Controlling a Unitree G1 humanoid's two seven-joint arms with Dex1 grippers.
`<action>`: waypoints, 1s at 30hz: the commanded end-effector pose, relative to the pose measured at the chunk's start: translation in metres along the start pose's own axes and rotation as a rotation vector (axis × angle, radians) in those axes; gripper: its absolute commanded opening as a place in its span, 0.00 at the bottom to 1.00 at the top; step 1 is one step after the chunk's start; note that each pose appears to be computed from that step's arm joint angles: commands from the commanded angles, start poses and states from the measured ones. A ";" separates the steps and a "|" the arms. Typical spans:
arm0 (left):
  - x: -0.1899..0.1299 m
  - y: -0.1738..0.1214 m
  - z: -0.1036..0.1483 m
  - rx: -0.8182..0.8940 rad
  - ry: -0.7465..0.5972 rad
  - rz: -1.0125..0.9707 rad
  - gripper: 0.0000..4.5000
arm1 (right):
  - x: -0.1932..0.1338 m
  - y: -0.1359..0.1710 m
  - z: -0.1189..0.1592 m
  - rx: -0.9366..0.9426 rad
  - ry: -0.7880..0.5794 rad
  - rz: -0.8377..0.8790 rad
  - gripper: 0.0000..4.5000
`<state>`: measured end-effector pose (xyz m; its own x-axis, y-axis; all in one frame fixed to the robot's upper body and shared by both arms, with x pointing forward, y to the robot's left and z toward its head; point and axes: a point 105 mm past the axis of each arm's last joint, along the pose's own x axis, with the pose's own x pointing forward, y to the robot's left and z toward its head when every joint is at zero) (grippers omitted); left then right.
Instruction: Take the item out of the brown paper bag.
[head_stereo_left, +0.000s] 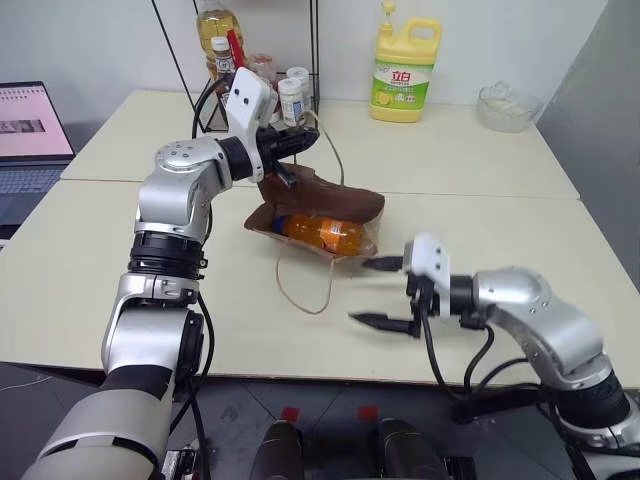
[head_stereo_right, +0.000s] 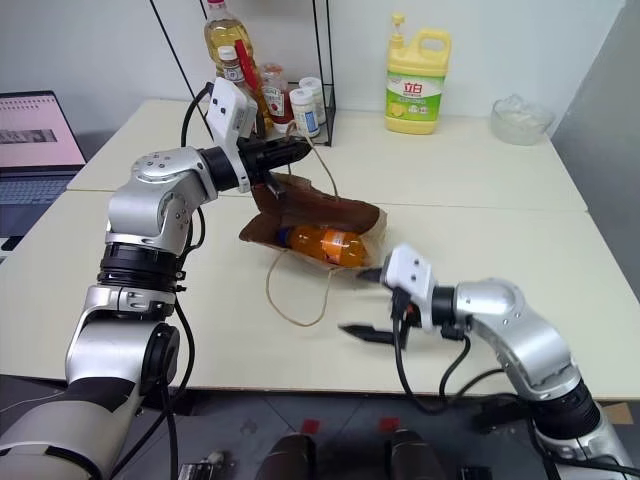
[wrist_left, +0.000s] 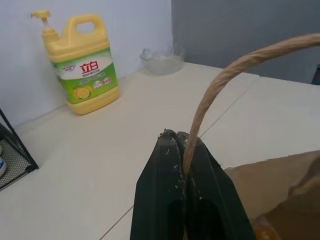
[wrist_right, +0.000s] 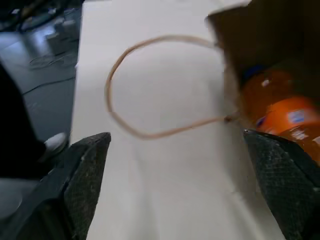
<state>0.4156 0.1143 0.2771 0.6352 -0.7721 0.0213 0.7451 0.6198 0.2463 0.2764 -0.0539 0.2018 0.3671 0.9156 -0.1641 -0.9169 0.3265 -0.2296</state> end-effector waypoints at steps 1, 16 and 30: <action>-0.004 0.000 0.020 0.028 -0.059 -0.003 0.00 | 0.007 0.000 0.036 -0.024 -0.105 -0.052 1.00; -0.001 -0.003 0.025 0.027 -0.074 -0.016 0.00 | 0.065 -0.030 0.036 -0.121 -0.044 -0.287 1.00; -0.001 -0.003 0.024 0.025 -0.077 -0.016 0.00 | 0.075 -0.056 0.031 -0.469 0.150 -0.338 0.18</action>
<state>0.4149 0.1123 0.2775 0.6292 -0.7768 0.0251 0.7518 0.6165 0.2339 0.3550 -0.0024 0.2205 0.6929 0.7028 -0.1613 -0.6281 0.4785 -0.6136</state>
